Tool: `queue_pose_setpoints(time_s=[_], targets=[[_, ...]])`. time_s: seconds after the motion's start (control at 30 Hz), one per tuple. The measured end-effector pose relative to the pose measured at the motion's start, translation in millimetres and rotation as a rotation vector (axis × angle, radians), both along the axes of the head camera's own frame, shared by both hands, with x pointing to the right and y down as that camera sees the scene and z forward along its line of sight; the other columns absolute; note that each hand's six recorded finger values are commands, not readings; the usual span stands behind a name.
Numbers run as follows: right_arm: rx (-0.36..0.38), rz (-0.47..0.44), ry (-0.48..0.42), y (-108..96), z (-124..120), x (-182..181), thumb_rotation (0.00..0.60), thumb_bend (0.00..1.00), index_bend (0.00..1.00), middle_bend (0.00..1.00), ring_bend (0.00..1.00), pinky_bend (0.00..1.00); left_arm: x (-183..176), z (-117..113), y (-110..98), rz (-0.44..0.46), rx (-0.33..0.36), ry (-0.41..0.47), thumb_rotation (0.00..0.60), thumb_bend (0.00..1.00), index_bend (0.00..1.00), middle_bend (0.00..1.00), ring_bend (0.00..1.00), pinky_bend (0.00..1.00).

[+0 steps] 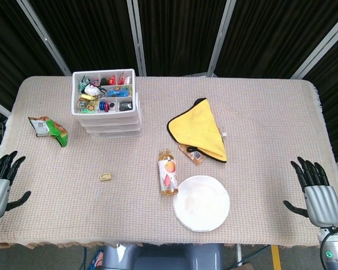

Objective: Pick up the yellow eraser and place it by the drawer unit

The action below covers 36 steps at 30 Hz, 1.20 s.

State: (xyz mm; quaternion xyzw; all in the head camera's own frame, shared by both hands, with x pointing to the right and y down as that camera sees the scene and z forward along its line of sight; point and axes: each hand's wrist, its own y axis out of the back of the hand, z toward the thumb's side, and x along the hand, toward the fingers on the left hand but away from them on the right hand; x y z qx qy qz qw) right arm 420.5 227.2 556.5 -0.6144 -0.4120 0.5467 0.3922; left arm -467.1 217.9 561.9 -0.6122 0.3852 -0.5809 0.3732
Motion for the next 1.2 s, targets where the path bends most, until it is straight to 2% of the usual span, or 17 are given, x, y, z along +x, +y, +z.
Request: queue_pose_setpoints(time_s=[0.07, 0.13, 0.2, 0.27, 0.33, 0.4, 0.47, 0.53, 0.7, 0.83, 1.0, 1.2], targets=[[-0.001, 0.001, -0.001, 0, 0, 0, 0.600, 0.00, 0.07, 0.00, 0.00, 0.00, 2, 1, 0, -0.013, -0.008, 0.015, 0.600, 0.37, 0.06, 0.01, 0.02, 0.05], [-0.003, 0.004, -0.003, 0, 1, 0, 0.600, 0.00, 0.07, 0.00, 0.00, 0.00, 7, 3, -2, -0.030, -0.022, 0.053, 0.600, 0.43, 0.06, 0.09, 0.12, 0.15], [-0.003, 0.005, -0.007, 0, 1, 0, 0.600, 0.00, 0.07, 0.00, 0.00, 0.00, 17, 5, -6, -0.041, -0.038, 0.099, 0.600, 0.48, 0.07, 0.32, 0.34, 0.31], [-0.003, 0.003, -0.008, -1, 1, -1, 0.600, 0.00, 0.07, 0.00, 0.00, 0.00, 27, 6, -13, -0.039, -0.041, 0.136, 0.600, 0.51, 0.07, 0.53, 0.52, 0.44], [-0.002, -0.001, -0.010, -1, 1, -2, 0.600, 0.00, 0.07, 0.00, 0.00, 0.00, 40, 8, -24, -0.023, -0.028, 0.159, 0.600, 0.54, 0.08, 0.69, 0.65, 0.52], [-0.005, -0.002, -0.013, -1, 2, -2, 0.600, 0.00, 0.07, 0.00, 0.00, 0.00, 54, 12, -34, -0.012, -0.020, 0.183, 0.600, 0.56, 0.08, 0.79, 0.73, 0.56], [-0.008, 0.000, -0.017, -1, 2, -2, 0.600, 0.00, 0.07, 0.00, 0.00, 0.00, 66, 18, -41, -0.018, -0.025, 0.213, 0.600, 0.59, 0.08, 0.84, 0.78, 0.59], [-0.011, 0.002, -0.021, -1, 3, -2, 0.600, 0.00, 0.07, 0.00, 0.00, 0.00, 78, 27, -47, -0.038, -0.044, 0.247, 0.600, 0.64, 0.08, 0.87, 0.81, 0.62], [-0.019, 0.007, -0.029, -1, 3, -1, 0.600, 0.00, 0.08, 0.00, 0.00, 0.00, 99, 54, -53, -0.120, -0.140, 0.328, 0.600, 0.88, 0.08, 0.92, 0.85, 0.66], [-0.027, 0.012, -0.033, -1, 3, 1, 0.600, 0.00, 0.08, 0.00, 0.00, 0.00, 114, 76, -57, -0.206, -0.232, 0.394, 0.600, 0.98, 0.08, 0.93, 0.86, 0.67], [-0.032, 0.021, -0.034, -1, 2, 4, 0.600, 0.00, 0.08, 0.00, 0.00, 0.00, 136, 103, -62, -0.326, -0.357, 0.481, 0.600, 1.00, 0.08, 0.93, 0.87, 0.67], [-0.027, 0.029, -0.033, 1, -2, 8, 0.600, 0.00, 0.08, 0.00, 0.00, 0.00, 161, 127, -70, -0.436, -0.467, 0.568, 0.600, 1.00, 0.08, 0.93, 0.87, 0.67]])
